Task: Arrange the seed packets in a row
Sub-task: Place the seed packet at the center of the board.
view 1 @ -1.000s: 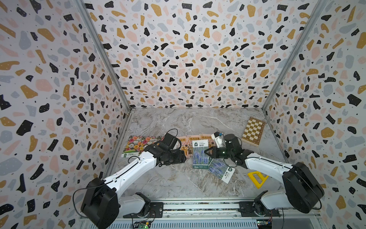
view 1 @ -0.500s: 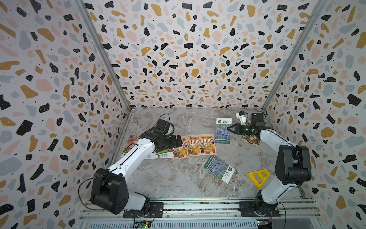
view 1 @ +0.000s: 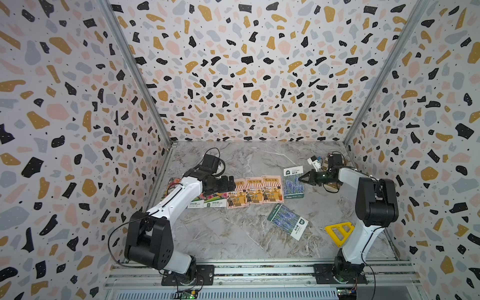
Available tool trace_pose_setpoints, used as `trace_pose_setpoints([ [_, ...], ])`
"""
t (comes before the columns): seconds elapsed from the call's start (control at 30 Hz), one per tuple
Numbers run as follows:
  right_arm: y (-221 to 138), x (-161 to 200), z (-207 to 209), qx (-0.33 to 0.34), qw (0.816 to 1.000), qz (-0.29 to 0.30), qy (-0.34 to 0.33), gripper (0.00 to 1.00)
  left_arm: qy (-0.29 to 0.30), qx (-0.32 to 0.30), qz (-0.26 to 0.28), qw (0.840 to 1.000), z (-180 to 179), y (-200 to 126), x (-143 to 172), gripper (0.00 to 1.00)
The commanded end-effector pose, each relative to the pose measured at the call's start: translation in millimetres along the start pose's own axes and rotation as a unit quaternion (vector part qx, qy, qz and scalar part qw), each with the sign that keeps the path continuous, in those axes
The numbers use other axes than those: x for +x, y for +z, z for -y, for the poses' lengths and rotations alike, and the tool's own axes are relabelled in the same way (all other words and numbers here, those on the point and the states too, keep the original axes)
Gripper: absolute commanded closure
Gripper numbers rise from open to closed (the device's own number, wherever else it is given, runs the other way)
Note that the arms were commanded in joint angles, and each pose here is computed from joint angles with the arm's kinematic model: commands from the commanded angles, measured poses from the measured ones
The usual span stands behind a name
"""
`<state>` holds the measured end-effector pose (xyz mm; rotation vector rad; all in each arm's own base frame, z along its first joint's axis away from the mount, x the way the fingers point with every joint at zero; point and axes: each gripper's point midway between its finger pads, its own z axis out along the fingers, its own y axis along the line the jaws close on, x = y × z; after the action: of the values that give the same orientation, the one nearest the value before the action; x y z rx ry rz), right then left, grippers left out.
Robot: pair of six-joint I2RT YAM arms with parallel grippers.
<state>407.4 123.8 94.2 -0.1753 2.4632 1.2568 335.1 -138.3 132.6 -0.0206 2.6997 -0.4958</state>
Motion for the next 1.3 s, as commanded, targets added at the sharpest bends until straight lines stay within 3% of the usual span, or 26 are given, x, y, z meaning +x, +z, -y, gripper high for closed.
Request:
trace_pose_setpoints([
  [0.0, 0.2, -4.8, -16.7, -0.023, 1.0, -0.008, -0.014, 1.0, 0.011, 0.011, 0.005, 1.0, 3.7, 0.3, -5.3, 0.01],
  [0.57, 13.3, -2.3, 3.0, -0.005, 0.999, -0.034, 0.009, 0.96, 0.009, 0.024, -0.011, 1.0, 7.3, 3.4, -0.4, 0.01],
  [0.73, 18.6, -2.0, 21.6, 0.031, 0.998, -0.044, 0.018, 0.9, 0.009, 0.029, -0.011, 0.999, 9.1, 2.9, 0.0, 0.01],
  [0.93, 20.2, -4.1, 34.8, 0.07, 0.996, -0.051, 0.019, 0.68, 0.01, 0.033, -0.013, 0.999, 10.3, 3.3, 1.2, 0.01],
  [1.27, 16.1, -13.2, 47.4, 0.148, 0.988, -0.048, 0.008, 0.58, 0.009, 0.038, -0.02, 0.999, 11.6, 4.5, 3.6, 0.01],
])
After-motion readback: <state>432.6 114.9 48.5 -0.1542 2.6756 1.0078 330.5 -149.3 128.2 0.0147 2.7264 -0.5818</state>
